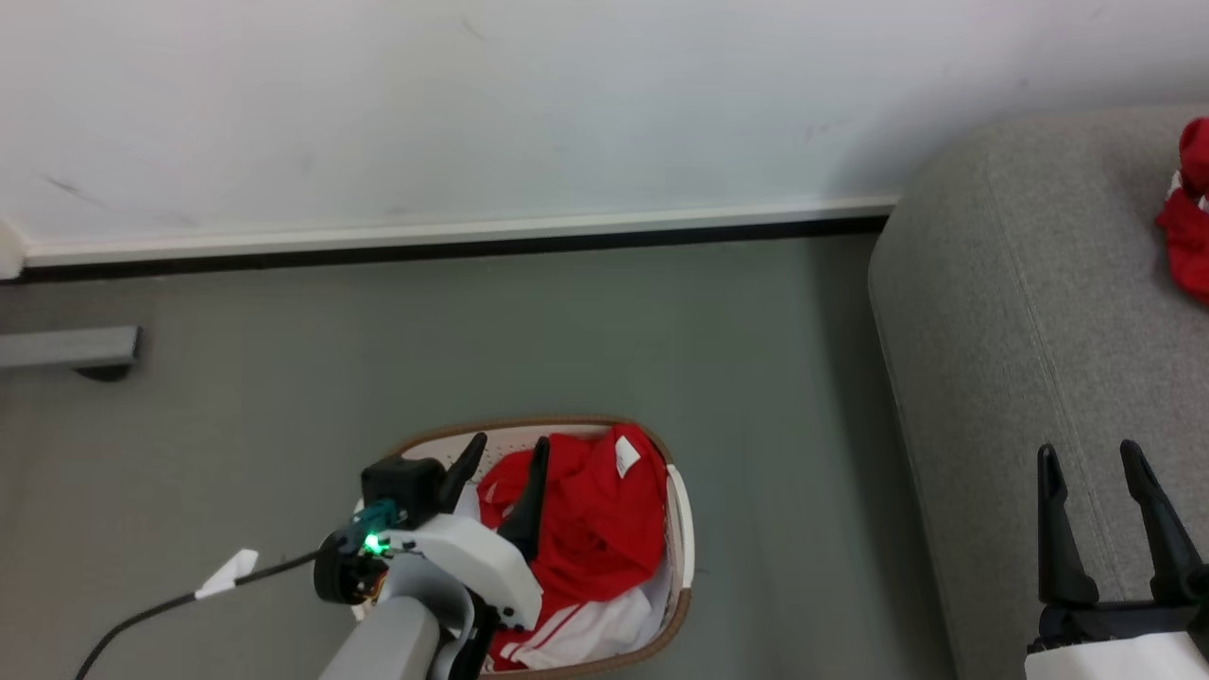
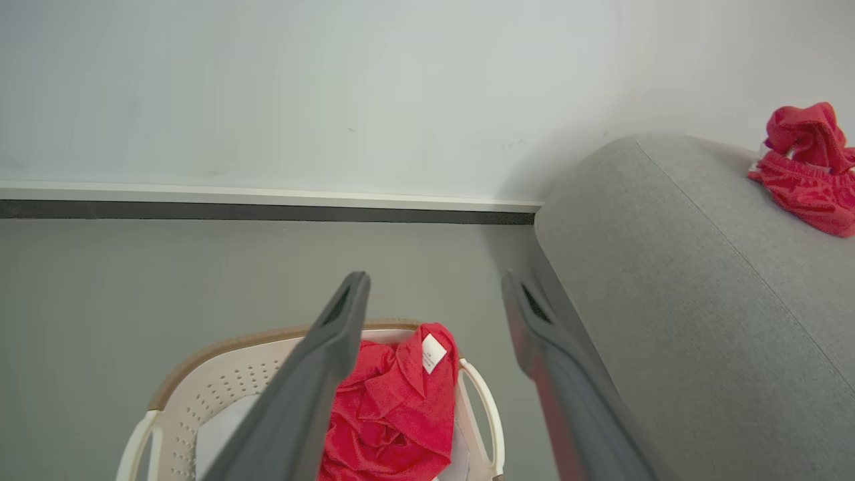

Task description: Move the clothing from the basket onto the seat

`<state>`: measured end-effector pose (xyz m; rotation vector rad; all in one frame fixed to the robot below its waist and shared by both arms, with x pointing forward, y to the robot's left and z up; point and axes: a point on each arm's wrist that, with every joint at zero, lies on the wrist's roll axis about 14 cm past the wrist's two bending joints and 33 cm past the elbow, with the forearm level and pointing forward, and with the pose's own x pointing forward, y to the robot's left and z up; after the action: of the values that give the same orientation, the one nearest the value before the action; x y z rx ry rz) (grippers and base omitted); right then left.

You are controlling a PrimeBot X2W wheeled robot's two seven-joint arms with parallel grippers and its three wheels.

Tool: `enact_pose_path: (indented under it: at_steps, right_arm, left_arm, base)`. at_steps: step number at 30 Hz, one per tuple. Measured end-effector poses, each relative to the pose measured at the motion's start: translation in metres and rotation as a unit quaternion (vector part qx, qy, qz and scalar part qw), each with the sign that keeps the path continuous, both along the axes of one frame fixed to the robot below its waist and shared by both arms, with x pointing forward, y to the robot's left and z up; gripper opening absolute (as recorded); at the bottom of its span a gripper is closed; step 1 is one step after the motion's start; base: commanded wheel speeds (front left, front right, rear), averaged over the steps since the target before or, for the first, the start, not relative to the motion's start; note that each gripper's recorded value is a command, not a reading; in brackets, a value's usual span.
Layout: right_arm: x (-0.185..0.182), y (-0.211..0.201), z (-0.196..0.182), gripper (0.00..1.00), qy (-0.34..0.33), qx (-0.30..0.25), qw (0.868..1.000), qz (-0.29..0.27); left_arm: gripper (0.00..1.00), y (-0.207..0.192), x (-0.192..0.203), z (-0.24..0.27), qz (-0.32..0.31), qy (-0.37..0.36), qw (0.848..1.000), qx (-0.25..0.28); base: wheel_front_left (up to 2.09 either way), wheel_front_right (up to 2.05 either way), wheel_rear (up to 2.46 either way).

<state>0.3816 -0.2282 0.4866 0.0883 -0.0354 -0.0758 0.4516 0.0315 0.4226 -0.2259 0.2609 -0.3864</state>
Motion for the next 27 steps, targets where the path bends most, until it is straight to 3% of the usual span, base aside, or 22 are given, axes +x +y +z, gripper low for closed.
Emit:
enact_pose_path:
  at_steps: [8, 17, 27]
  right_arm:
    - [0.020, -0.020, -0.020, 1.00, 0.024, -0.005, 0.999, -0.030]
    - [0.038, -0.031, -0.052, 1.00, 0.060, -0.003, 0.997, -0.045]
    - [0.038, -0.044, -0.074, 1.00, 0.091, -0.006, 0.994, -0.062]
  left_arm:
    - [1.00, -0.037, 0.030, -0.068, -0.037, 0.110, 0.993, 0.003]
    - [1.00, -0.073, 0.044, -0.140, -0.063, 0.210, 0.975, 0.023]
    - [1.00, -0.096, 0.044, -0.182, -0.073, 0.260, 0.962, 0.027]
  base:
    - [0.00, 0.00, 0.00]
    - [0.00, 0.00, 0.00]
    - [0.00, 0.00, 0.00]
